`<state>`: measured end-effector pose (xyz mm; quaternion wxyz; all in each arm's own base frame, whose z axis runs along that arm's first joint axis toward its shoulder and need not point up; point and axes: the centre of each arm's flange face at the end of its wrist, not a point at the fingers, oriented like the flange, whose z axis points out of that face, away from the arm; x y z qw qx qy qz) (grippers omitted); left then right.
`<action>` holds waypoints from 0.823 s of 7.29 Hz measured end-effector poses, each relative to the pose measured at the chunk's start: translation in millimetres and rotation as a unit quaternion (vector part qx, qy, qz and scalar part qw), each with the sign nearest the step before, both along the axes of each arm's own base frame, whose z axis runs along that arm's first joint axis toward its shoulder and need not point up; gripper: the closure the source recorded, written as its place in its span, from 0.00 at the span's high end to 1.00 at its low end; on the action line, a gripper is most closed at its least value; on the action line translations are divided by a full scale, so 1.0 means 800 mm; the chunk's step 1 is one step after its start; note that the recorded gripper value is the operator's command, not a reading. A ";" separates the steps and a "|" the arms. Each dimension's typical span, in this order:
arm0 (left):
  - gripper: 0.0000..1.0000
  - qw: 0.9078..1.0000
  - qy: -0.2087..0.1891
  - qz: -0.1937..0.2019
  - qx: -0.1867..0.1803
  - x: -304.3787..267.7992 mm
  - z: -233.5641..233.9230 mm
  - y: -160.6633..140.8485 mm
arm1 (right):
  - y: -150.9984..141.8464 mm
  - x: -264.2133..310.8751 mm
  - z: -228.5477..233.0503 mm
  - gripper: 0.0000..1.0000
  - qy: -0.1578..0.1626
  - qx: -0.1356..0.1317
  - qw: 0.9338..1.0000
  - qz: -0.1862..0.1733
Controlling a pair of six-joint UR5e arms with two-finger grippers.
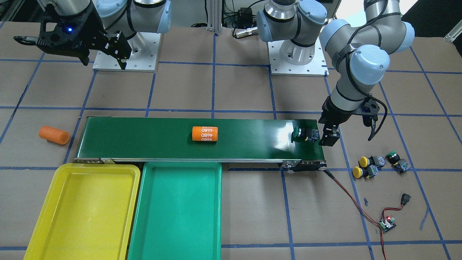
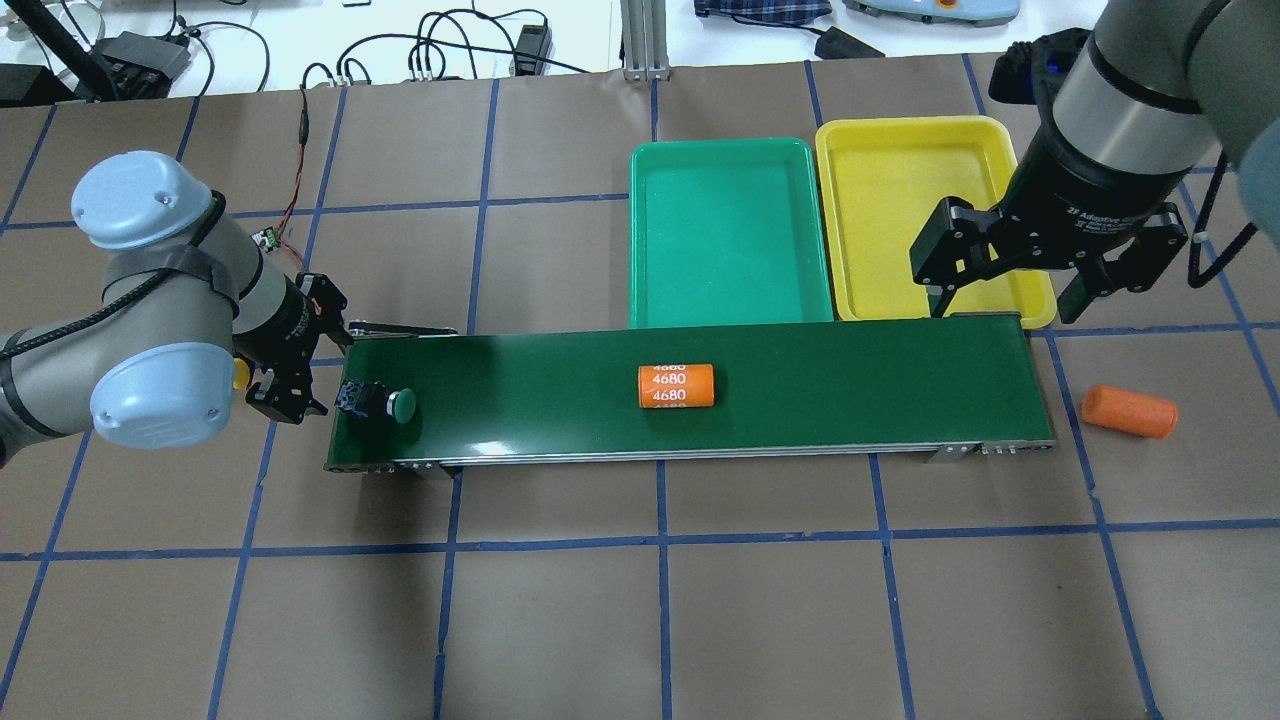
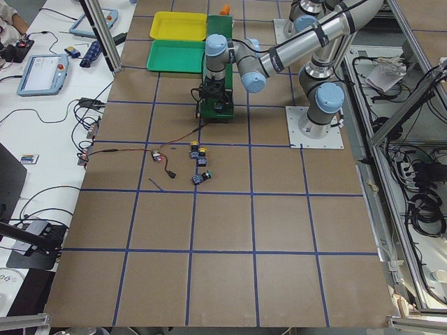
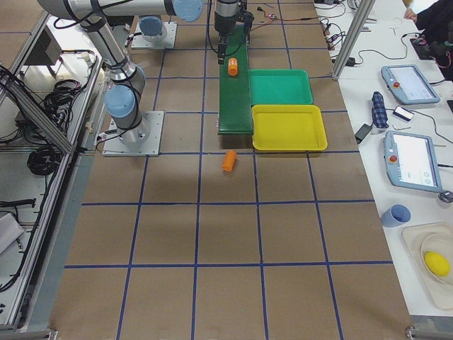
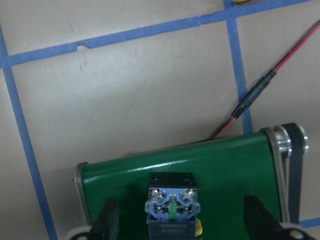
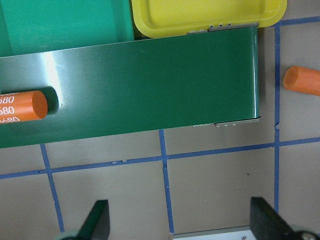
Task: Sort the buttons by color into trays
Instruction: 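Carry the green switch onto the near end of the belt and release, then return the left gripper to the switches while the right gripper lowers toward the belt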
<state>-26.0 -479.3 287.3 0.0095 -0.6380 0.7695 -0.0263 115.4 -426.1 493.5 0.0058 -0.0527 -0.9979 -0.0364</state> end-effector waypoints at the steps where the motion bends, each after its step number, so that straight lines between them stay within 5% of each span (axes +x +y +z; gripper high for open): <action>1: 0.71 1.000 -0.013 -0.004 -0.006 0.009 0.011 -0.005 | 0.000 0.000 0.000 1.00 0.000 0.000 1.000 0.000; 6: 0.63 0.999 -0.028 -0.043 0.006 0.107 0.009 -0.013 | -0.003 -0.001 -0.002 1.00 0.000 -0.001 1.000 -0.007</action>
